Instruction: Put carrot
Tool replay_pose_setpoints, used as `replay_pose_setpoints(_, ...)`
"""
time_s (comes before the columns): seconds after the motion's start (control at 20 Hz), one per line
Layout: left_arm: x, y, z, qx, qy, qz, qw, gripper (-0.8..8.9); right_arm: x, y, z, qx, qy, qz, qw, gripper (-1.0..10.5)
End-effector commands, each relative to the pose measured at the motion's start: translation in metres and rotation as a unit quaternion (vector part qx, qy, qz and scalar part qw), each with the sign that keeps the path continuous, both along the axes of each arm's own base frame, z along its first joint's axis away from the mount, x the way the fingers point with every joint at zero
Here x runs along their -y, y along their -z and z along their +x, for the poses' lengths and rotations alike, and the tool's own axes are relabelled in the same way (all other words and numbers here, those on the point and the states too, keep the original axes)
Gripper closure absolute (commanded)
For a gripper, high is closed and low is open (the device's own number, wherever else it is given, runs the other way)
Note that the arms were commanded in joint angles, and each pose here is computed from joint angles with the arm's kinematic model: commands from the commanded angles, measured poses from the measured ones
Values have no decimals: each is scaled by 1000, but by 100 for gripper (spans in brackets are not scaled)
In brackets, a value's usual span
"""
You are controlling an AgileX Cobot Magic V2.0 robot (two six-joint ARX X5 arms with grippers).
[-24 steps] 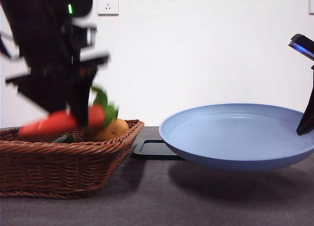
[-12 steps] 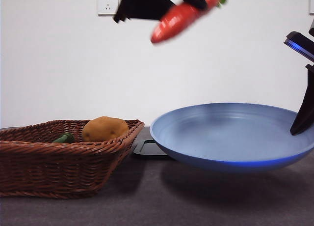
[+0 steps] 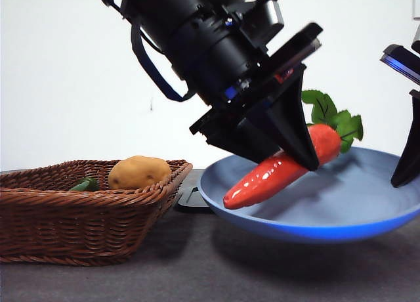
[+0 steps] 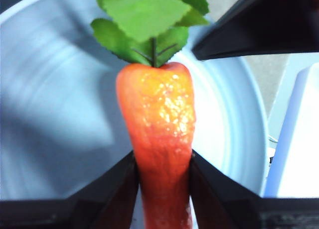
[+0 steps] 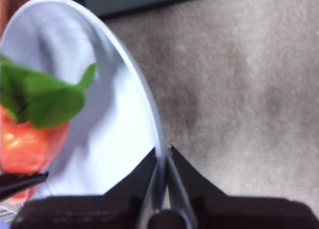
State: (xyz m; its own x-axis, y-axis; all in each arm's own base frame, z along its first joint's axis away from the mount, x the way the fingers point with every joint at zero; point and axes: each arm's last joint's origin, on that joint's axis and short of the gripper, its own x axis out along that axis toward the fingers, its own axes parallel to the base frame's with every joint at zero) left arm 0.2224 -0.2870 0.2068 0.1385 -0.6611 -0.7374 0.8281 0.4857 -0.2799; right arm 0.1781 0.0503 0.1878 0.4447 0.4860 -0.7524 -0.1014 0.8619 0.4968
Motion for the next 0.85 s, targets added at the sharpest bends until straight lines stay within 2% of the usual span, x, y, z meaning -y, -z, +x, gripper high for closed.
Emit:
replay_pose_setpoints(0.05,6,2,0,6,10,1,1000,654,-1,-3,2,1,-3,3,1000,943)
replay_pose_setpoints(0.2,6,1,1,16,3,2,1000,546,-1,-2,0,-9,-3,1,1000,943)
replay_pose_setpoints(0.4,3,-9,0,-5,-31,-17,999,542,-1,0,-3,-35,1,13,999,943)
replay_pose_setpoints(0.6,-15,-57,-12,35,-35,-66,997,542,1,0,-2,-39,8,14,999,943)
replay_pose_setpoints(0.85,-63,-126,-46,96,-62,-110,987,543,7,-7,19,-39,33,12,999,943)
